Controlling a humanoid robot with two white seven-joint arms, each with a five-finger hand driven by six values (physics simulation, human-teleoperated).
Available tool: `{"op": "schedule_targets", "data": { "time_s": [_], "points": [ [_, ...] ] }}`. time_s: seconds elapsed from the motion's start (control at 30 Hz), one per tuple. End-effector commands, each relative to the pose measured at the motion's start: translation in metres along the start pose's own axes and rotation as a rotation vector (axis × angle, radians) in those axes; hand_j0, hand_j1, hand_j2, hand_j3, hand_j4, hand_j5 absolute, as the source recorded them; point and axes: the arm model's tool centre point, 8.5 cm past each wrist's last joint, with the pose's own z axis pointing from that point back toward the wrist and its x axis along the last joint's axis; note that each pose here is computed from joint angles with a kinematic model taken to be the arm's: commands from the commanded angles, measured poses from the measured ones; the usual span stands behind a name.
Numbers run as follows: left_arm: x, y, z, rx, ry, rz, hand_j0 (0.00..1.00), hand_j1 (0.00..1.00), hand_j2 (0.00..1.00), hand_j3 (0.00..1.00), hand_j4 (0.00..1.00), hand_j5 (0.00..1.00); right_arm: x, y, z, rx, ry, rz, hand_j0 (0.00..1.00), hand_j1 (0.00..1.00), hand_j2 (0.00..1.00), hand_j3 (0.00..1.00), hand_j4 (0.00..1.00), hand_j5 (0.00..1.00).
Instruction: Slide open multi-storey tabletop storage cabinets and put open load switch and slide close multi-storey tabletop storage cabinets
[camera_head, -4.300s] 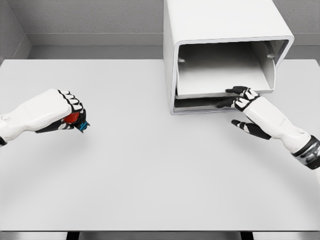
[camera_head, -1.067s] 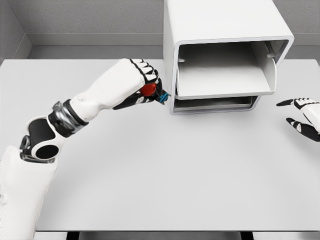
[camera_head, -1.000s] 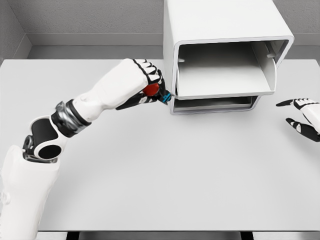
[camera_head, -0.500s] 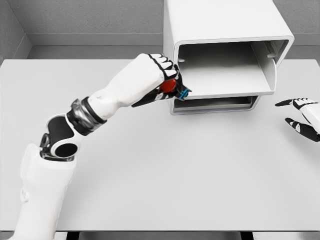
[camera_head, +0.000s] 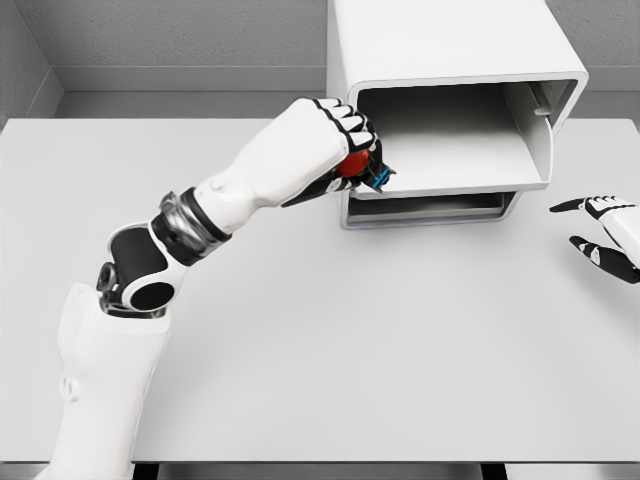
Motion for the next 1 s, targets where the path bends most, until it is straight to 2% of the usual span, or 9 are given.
{"op": "schedule_targets", "data": {
  "time_s": [0.0,0.07,0.13,0.27,0.57,0.63,0.8,0.97],
  "points": [
    [0.000,-0.001,0.000,-0.007,0.005,-0.009,0.29,0.29,0.29,0.29,0.29,0.29,0.001,0.001,-0.001,-0.001,-0.004,-0.006,0.65,0.65,0.65,0.65,0.65,0.65],
    [0.001,-0.002,-0.001,-0.009,0.000,-0.007,0.29,0.29,0.29,0.29,0.29,0.29,0.003,0.005,-0.002,-0.006,-0.006,-0.019,0.65,0.65,0.65,0.65,0.65,0.65],
    [0.008,-0.005,-0.008,-0.029,-0.023,-0.023,0.29,0.29,0.29,0.29,0.29,0.29,0.007,0.003,-0.004,-0.011,-0.016,-0.016,0.65,0.65,0.65,0.65,0.65,0.65],
    [0.007,-0.006,-0.011,-0.048,-0.021,-0.051,0.29,0.29,0.29,0.29,0.29,0.29,0.007,0.003,-0.004,-0.013,-0.018,-0.017,0.65,0.65,0.65,0.65,0.65,0.65],
    [-0.002,-0.004,-0.020,-0.069,-0.014,-0.082,0.29,0.29,0.29,0.29,0.29,0.29,0.008,0.004,-0.005,-0.011,-0.021,-0.015,0.65,0.65,0.65,0.65,0.65,0.65],
    [0.004,-0.010,-0.025,-0.093,-0.032,-0.093,0.29,0.29,0.29,0.29,0.29,0.29,0.008,0.004,-0.005,-0.012,-0.021,-0.016,0.65,0.65,0.65,0.65,0.65,0.65],
    [0.003,-0.004,-0.033,-0.090,-0.050,-0.111,0.29,0.29,0.29,0.29,0.29,0.29,0.009,0.003,-0.005,-0.012,-0.023,-0.016,0.66,0.66,0.66,0.66,0.66,0.66],
    [0.009,-0.008,-0.043,-0.109,-0.083,-0.112,0.29,0.29,0.29,0.29,0.29,0.29,0.009,0.004,-0.005,-0.011,-0.024,-0.017,0.66,0.66,0.66,0.66,0.66,0.66]
  ]
}}
